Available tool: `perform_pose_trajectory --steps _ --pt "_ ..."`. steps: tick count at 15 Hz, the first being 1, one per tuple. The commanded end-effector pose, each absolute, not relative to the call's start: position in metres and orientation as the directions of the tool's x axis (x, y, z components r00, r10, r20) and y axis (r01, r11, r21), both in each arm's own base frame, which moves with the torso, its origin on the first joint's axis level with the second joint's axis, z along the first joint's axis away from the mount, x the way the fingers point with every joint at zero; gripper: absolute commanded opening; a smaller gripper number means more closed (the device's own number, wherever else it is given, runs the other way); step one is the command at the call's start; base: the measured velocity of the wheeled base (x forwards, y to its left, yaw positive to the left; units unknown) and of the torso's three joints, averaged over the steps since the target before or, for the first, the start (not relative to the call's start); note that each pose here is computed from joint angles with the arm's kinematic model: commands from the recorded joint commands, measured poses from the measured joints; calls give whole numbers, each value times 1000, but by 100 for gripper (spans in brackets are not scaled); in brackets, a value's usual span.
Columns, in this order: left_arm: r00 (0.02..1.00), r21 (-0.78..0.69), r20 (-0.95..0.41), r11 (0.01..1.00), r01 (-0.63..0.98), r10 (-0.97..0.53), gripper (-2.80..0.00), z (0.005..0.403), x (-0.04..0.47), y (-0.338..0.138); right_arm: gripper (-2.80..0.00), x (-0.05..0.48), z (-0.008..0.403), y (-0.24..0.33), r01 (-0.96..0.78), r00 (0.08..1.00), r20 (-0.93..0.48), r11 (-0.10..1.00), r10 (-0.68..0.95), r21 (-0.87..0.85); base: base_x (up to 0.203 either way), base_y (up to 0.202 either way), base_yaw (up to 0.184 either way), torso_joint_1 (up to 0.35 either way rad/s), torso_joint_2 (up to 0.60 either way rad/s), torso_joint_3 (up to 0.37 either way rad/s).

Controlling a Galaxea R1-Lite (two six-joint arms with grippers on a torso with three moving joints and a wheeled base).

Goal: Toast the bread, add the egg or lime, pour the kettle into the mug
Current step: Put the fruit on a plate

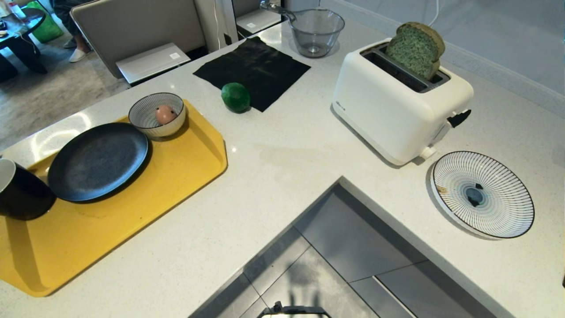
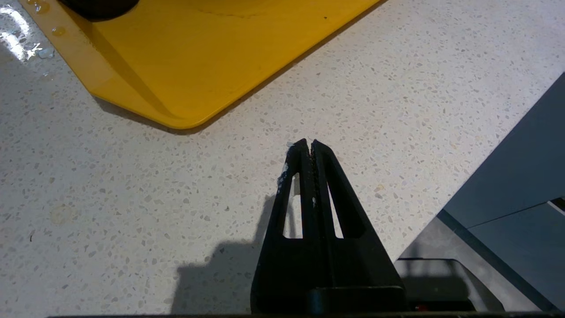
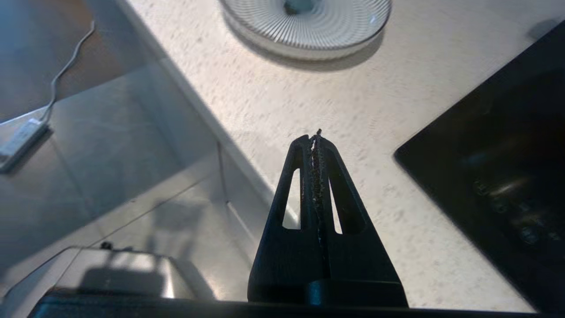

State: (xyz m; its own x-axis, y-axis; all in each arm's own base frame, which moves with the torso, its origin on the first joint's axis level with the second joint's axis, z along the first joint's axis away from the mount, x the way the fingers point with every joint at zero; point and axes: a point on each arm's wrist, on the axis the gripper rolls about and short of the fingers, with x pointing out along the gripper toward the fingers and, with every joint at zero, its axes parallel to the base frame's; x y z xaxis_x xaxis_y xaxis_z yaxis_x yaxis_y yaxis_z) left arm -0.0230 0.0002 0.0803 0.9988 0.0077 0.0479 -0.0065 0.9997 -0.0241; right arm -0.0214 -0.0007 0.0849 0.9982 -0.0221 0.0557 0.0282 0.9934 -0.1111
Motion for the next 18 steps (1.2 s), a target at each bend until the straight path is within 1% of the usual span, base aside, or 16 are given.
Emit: perform_pose_trajectory --steps 1,2,18 --pt "999 -25 32 1000 -8 9 -280 76 -22 0 -280 -23 77 0 -9 1000 13 996 10 -92 0 0 0 0 0 0" --pt "999 -25 32 1000 -8 9 -280 76 -22 0 -280 -23 74 0 -20 999 -26 998 18 -60 0 0 0 0 0 0" --pt "999 -25 33 1000 -8 9 -280 76 -22 0 -280 -23 76 -1 15 1000 2 1000 -15 14 0 0 0 0 0 0"
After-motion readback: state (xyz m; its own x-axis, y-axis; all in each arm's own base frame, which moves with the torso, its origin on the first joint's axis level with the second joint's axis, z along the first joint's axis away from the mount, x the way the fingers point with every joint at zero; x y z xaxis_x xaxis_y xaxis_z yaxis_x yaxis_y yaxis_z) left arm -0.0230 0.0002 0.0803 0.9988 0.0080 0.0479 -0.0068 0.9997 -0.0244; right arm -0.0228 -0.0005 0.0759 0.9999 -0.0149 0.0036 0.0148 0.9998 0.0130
